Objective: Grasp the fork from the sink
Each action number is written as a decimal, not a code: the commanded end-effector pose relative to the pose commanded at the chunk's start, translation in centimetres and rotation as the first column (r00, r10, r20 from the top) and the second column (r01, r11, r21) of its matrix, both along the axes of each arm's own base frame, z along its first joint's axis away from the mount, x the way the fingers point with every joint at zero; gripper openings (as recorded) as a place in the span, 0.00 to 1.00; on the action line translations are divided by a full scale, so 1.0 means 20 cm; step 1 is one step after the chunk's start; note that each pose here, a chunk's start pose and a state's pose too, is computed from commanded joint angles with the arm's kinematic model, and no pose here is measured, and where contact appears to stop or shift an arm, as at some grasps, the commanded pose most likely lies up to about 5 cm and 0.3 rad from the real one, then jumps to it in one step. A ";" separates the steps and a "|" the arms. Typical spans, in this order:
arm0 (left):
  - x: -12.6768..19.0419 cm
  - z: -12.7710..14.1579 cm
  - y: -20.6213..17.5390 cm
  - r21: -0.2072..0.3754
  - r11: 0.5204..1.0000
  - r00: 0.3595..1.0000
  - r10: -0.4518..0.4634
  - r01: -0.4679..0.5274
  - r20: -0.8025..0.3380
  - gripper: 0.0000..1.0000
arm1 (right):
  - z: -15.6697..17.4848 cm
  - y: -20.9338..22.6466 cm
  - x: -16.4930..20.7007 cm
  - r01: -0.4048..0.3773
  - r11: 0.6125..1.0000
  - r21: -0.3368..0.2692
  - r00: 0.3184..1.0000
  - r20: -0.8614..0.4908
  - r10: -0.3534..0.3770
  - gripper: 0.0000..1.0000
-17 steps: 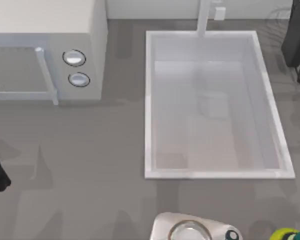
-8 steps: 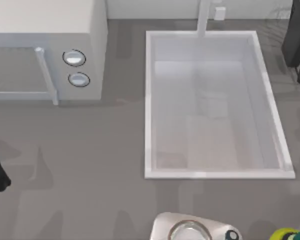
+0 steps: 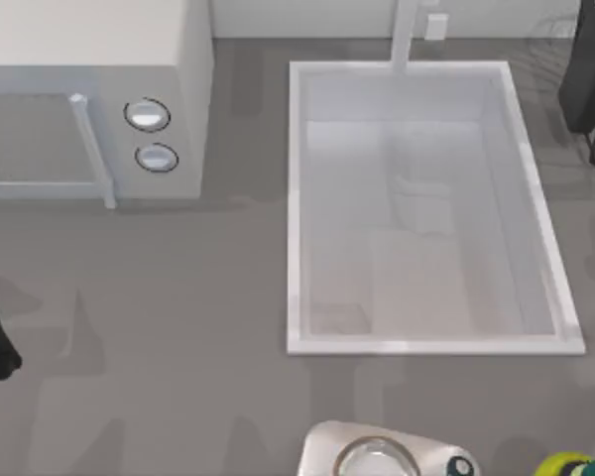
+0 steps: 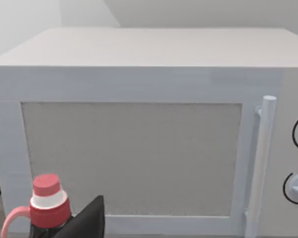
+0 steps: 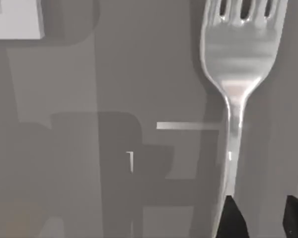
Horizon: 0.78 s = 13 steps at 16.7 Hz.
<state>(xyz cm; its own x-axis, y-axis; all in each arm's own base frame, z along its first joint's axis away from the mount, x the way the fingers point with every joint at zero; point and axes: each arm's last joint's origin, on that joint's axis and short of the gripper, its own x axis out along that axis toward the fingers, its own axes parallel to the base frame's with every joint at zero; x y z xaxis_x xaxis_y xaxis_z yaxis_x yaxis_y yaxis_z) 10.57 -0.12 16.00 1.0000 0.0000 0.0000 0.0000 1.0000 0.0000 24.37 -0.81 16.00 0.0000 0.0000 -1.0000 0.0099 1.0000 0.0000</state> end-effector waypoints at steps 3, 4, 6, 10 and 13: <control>0.00 0.00 0.00 0.000 1.000 1.000 0.000 0.000 0.000 1.00 | 0.00 0.00 0.00 0.000 1.000 0.000 1.000 0.000 0.000 0.68; 0.00 0.00 0.00 0.000 1.000 1.000 0.000 0.000 0.000 1.00 | 0.00 0.00 0.00 0.000 1.000 0.000 1.000 0.000 0.000 0.75; 0.00 0.00 0.00 0.000 1.000 1.000 0.000 0.000 0.000 1.00 | 0.00 0.00 0.00 0.000 1.000 0.000 1.000 0.000 0.000 0.90; 0.00 0.00 0.00 0.000 1.000 1.000 0.000 0.000 0.000 1.00 | 0.00 0.00 0.00 0.000 1.000 0.000 1.000 0.000 0.000 1.00; 0.00 0.00 0.00 0.000 1.000 1.000 0.000 0.000 0.000 1.00 | 0.00 0.00 0.00 0.000 1.000 0.000 1.000 0.000 0.000 1.00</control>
